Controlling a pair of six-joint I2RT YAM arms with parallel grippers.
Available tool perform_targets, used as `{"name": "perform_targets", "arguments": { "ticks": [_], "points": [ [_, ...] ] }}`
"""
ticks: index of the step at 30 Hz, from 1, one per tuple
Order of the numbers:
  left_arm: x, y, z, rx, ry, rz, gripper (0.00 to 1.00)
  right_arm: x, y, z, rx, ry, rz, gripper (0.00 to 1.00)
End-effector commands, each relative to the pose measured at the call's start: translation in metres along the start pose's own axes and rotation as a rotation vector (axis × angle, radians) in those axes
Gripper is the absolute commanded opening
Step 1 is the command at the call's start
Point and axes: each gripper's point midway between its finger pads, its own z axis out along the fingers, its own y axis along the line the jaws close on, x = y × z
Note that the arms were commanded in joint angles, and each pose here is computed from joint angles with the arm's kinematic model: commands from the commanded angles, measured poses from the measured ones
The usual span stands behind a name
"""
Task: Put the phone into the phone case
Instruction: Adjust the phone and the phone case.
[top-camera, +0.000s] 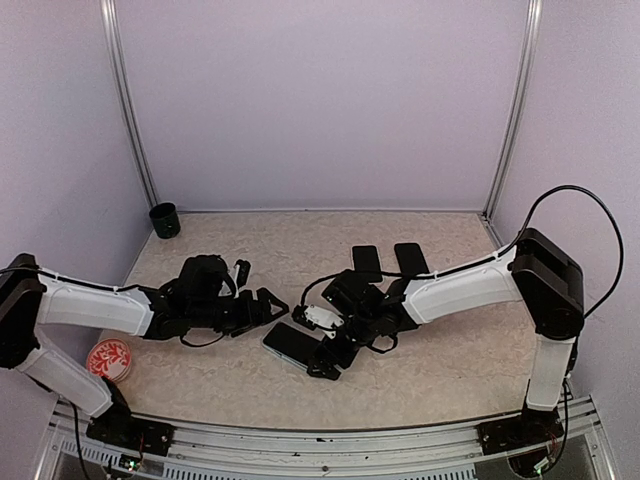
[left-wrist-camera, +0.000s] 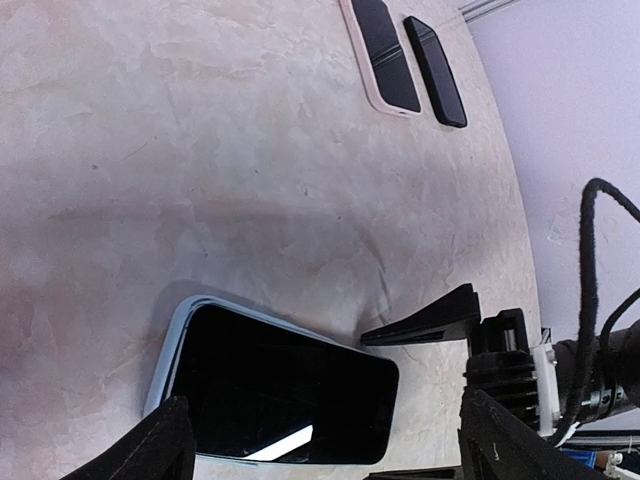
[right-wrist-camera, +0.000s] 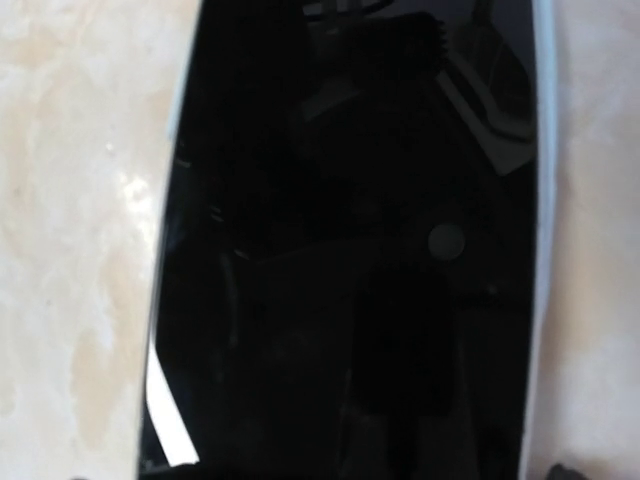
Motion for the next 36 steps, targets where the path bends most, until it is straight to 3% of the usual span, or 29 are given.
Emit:
{"name": "perform_targets", "arguments": {
  "ticks": [1, 7, 15, 23, 26, 31, 36],
  "points": [
    [0.0, -0.02, 0.003, 0.034, 0.01, 0.047, 0.89, -0.007, -0.003, -0.018, 0.032, -0.016, 0.009, 0.98],
    [0.021, -0.036, 0.021, 0.078, 0.09, 0.071, 0.89, -0.028, -0.015, -0.028, 0.115, -0.071, 0.047, 0.96],
    [0.046, -0.021, 0.038, 0.044, 0.185, 0.074, 0.89, -0.026, -0.02, -0.021, 0.15, -0.071, 0.059, 0.82],
    [0.065, 0.0, 0.049, -0.013, 0.249, 0.076, 0.88, -0.061, 0.005, -0.061, 0.096, -0.238, 0.001, 0.79],
    [0.067, 0.005, 0.051, -0.03, 0.254, 0.072, 0.88, -0.064, 0.01, -0.058, 0.061, -0.262, -0.001, 0.66],
    [0.067, 0.011, 0.053, -0.056, 0.251, 0.068, 0.88, -0.046, 0.012, -0.028, 0.01, -0.207, 0.035, 0.33],
    [0.069, 0.017, 0.053, -0.054, 0.256, 0.048, 0.88, -0.029, 0.005, -0.008, 0.021, -0.177, 0.064, 0.19]
  ]
}}
